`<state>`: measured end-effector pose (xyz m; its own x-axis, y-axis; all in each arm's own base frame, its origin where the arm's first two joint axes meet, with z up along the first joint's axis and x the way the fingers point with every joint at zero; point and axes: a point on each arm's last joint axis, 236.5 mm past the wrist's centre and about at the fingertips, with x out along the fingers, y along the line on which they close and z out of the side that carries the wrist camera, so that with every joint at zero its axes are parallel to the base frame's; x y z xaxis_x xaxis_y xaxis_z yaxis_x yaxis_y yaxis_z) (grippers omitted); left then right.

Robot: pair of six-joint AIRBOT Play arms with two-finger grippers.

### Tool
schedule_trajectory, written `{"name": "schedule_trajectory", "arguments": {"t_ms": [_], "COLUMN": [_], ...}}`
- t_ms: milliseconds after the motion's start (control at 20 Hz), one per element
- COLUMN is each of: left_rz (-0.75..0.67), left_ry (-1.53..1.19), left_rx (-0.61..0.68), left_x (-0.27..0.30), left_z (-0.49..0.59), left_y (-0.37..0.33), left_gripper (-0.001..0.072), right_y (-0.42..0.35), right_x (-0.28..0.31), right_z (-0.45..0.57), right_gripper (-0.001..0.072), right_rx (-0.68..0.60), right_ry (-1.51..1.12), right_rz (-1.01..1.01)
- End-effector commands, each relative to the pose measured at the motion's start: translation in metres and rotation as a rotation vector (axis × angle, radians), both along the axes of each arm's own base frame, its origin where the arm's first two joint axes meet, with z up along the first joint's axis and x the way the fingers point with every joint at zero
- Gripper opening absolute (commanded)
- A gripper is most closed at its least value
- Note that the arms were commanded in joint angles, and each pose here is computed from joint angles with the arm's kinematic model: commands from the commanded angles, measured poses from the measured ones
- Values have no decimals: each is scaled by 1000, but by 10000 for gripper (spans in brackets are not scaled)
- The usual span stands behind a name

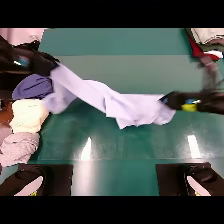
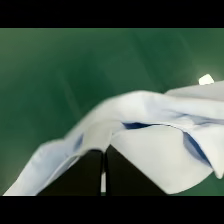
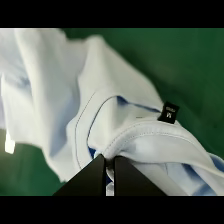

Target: Fold the shirts.

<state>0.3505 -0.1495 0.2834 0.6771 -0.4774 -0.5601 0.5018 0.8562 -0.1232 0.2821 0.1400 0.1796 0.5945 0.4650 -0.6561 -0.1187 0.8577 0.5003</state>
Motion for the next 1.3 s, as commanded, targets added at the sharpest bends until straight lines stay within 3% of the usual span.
{"name": "schedule_trajectory", "arguments": {"t_ms": [0, 250, 450, 650, 900, 1050, 1250], "left_rz": [-14, -102, -163, -144, -41, 75, 139], "left_ry": [-215, -315, -243, -16, 289, 310, 321], "left_rx": [-46, -104, -101, -7, 90, 143, 121], "left_x": [-44, -106, -114, -84, -33, -9, -5], "left_z": [96, 159, 145, 72, -99, -188, -232], "left_y": [5, -4, -14, -10, 6, 27, 33], "left_gripper": [25, 25, 25, 25, 25, 25, 25], "right_y": [-49, -95, -117, -112, -56, -39, -40], "right_x": [-14, -43, -40, -13, 49, 88, 128], "right_z": [91, 161, 162, 105, -4, -77, -148], "right_gripper": [19, 19, 19, 19, 20, 20, 21], "right_rx": [16, -33, -82, -96, -124, -122, -120], "right_ry": [-226, -372, -263, 9, 215, 294, 353], "right_rz": [-151, -314, -372, -276, -30, -11, -55]}}
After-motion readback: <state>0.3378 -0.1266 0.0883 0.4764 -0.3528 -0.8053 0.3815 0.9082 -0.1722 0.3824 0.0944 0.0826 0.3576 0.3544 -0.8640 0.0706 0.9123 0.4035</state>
